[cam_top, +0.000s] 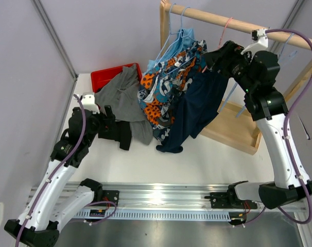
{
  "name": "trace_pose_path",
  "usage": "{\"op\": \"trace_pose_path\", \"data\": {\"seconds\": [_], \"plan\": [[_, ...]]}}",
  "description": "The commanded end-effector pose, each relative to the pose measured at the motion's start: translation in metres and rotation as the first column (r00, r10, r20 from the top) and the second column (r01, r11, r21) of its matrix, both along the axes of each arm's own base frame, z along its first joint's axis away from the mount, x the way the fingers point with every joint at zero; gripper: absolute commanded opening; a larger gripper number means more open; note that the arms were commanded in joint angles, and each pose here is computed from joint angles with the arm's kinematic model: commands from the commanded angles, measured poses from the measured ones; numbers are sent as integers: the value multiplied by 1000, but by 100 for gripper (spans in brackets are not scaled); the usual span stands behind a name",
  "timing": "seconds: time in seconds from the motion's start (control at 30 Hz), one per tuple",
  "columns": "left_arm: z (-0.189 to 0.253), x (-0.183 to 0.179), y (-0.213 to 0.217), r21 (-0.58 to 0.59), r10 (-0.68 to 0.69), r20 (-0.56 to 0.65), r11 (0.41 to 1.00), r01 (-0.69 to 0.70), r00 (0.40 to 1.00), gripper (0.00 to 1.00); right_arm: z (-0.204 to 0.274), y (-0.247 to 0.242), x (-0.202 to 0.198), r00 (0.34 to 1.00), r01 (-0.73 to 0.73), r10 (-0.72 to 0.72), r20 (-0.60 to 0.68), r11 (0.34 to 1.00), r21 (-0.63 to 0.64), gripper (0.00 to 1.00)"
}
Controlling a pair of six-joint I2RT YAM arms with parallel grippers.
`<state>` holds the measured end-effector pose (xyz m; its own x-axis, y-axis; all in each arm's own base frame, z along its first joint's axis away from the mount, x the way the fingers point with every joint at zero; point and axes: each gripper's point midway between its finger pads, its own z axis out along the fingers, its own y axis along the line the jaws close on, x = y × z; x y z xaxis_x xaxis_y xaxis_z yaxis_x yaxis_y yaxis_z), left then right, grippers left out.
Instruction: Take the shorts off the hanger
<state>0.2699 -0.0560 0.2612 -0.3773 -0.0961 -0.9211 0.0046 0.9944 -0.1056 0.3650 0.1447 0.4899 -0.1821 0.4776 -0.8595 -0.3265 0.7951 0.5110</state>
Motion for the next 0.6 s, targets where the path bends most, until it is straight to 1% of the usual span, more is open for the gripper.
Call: {"op": "trace_pose_path", "data": {"seconds": [0.0,0.07,0.13,0.17,0.2,0.23,0.27,0.33,0.37,0.43,0.47,0.57], "plan": [[17,3,-9,-50,-25,66,998,29,997,99,3,2,15,998,41,-41,36,999,15,88],[18,3,-8,-53,-23,74,998,27,997,99,-2,6,21,998,51,-52,31,999,11,87],[18,3,-11,-58,-36,74,998,40,997,99,-4,6,25,998,62,-63,32,998,7,83],[17,3,-12,-58,-39,72,997,43,997,99,-8,7,30,998,65,-66,24,998,6,79],[17,3,-12,-59,-41,72,997,46,997,99,-7,7,31,997,67,-67,29,998,8,67],[18,3,-12,-59,-40,72,997,44,997,99,-10,8,33,998,65,-66,25,998,10,60],[16,3,-12,-57,-39,69,997,43,997,99,-11,9,37,997,65,-66,27,998,10,45],[16,3,-12,-58,-40,69,997,44,997,99,-13,11,41,998,65,-65,22,998,15,32],[16,3,-12,-57,-42,69,997,46,997,99,-13,12,42,998,64,-64,23,998,15,15],[15,3,-12,-56,-42,67,997,46,997,99,-11,13,42,998,62,-62,28,998,20,0],[16,3,-13,-58,-45,70,997,49,997,99,-10,8,43,995,91,-91,30,996,23,0],[20,0,-16,-63,-68,83,995,73,994,99,2,3,35,993,104,-106,56,994,32,0]]}}
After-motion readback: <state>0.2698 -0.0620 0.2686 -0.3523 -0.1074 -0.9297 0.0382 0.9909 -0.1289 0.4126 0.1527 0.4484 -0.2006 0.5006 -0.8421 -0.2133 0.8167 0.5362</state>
